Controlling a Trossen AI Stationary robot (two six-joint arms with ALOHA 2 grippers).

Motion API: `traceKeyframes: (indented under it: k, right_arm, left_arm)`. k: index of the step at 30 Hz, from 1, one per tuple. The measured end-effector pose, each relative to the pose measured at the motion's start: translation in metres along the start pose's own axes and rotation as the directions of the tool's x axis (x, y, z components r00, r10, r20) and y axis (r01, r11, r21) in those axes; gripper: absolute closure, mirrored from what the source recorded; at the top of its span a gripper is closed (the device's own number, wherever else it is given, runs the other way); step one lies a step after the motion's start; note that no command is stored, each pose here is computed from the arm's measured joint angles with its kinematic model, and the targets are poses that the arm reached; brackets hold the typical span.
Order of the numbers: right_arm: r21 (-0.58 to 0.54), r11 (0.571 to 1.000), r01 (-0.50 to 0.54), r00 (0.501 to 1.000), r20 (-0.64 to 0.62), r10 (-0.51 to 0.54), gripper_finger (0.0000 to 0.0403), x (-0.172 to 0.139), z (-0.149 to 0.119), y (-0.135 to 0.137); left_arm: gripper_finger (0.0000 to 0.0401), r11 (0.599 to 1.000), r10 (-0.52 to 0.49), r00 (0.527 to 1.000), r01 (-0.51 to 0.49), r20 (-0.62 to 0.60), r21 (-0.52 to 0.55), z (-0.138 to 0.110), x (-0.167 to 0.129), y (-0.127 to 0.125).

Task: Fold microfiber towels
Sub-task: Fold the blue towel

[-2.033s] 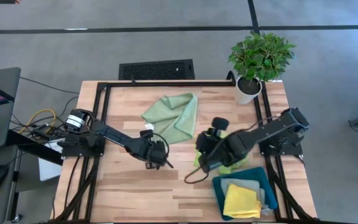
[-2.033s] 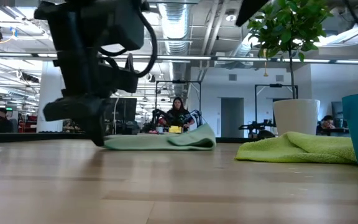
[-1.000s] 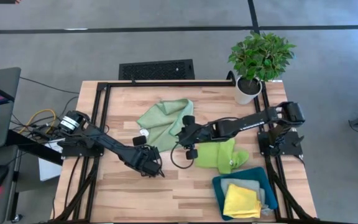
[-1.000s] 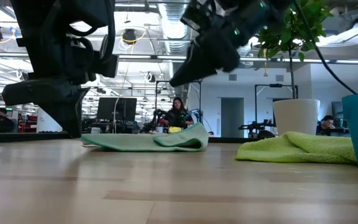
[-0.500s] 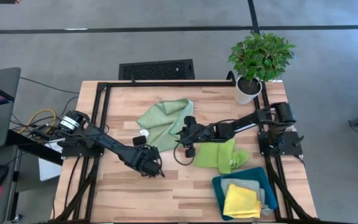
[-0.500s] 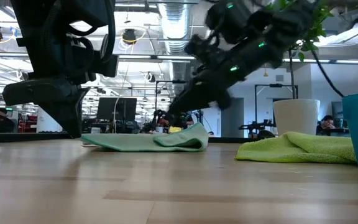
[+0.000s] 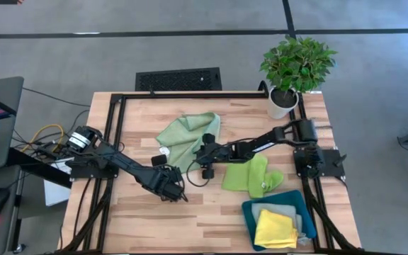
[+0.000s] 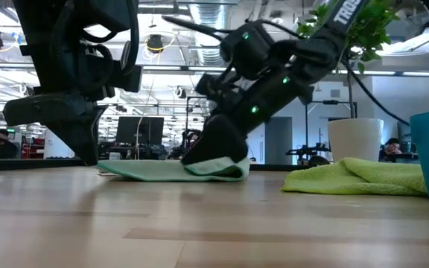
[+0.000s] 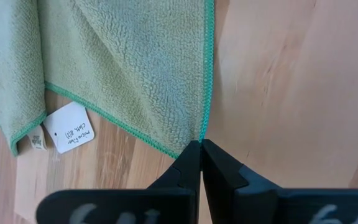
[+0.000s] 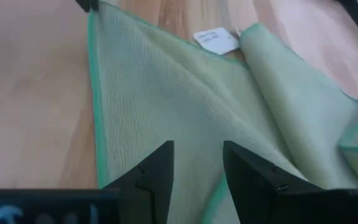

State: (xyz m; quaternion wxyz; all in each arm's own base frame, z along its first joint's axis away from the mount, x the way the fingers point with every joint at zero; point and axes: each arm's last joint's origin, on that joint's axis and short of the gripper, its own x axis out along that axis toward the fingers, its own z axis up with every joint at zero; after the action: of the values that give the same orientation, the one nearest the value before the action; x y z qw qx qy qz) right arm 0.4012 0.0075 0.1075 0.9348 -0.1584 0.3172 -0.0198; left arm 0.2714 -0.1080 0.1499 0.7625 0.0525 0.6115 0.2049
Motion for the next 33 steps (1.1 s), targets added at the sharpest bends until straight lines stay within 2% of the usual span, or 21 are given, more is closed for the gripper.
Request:
traceKeyframes:
  k: [3, 6, 17, 27, 33]
  right_arm:
    - [-0.038, 0.999, 0.029, 0.998, -0.046, -0.031, 0.0242, 0.012, -0.008, 0.004]
    - [-0.063, 0.992, 0.107, 0.993, -0.038, -0.11, 0.0242, 0.016, -0.001, 0.005]
    - [-0.096, 0.967, 0.236, 0.967, -0.078, -0.243, 0.0242, 0.013, 0.001, 0.015]
    - [-0.067, 0.967, 0.245, 0.96, -0.124, -0.252, 0.0246, 0.013, -0.004, 0.012]
    - [-0.068, 0.967, 0.245, 0.96, -0.124, -0.252, 0.0297, 0.013, -0.004, 0.012]
  left_arm:
    - [0.0401, 1.0, -0.002, 1.0, 0.002, 0.0, -0.004, 0.0, 0.0, 0.0]
    - [0.0401, 1.0, -0.003, 1.0, 0.003, 0.002, -0.006, 0.0, 0.0, 0.0]
    - [0.0401, 1.0, -0.003, 1.0, 0.003, 0.002, -0.013, 0.0, 0.0, 0.0]
    - [0.0401, 1.0, -0.003, 1.0, 0.003, 0.003, -0.013, 0.0, 0.0, 0.0]
    - [0.0401, 1.0, -0.004, 1.0, 0.004, 0.003, -0.013, 0.0, 0.0, 0.0]
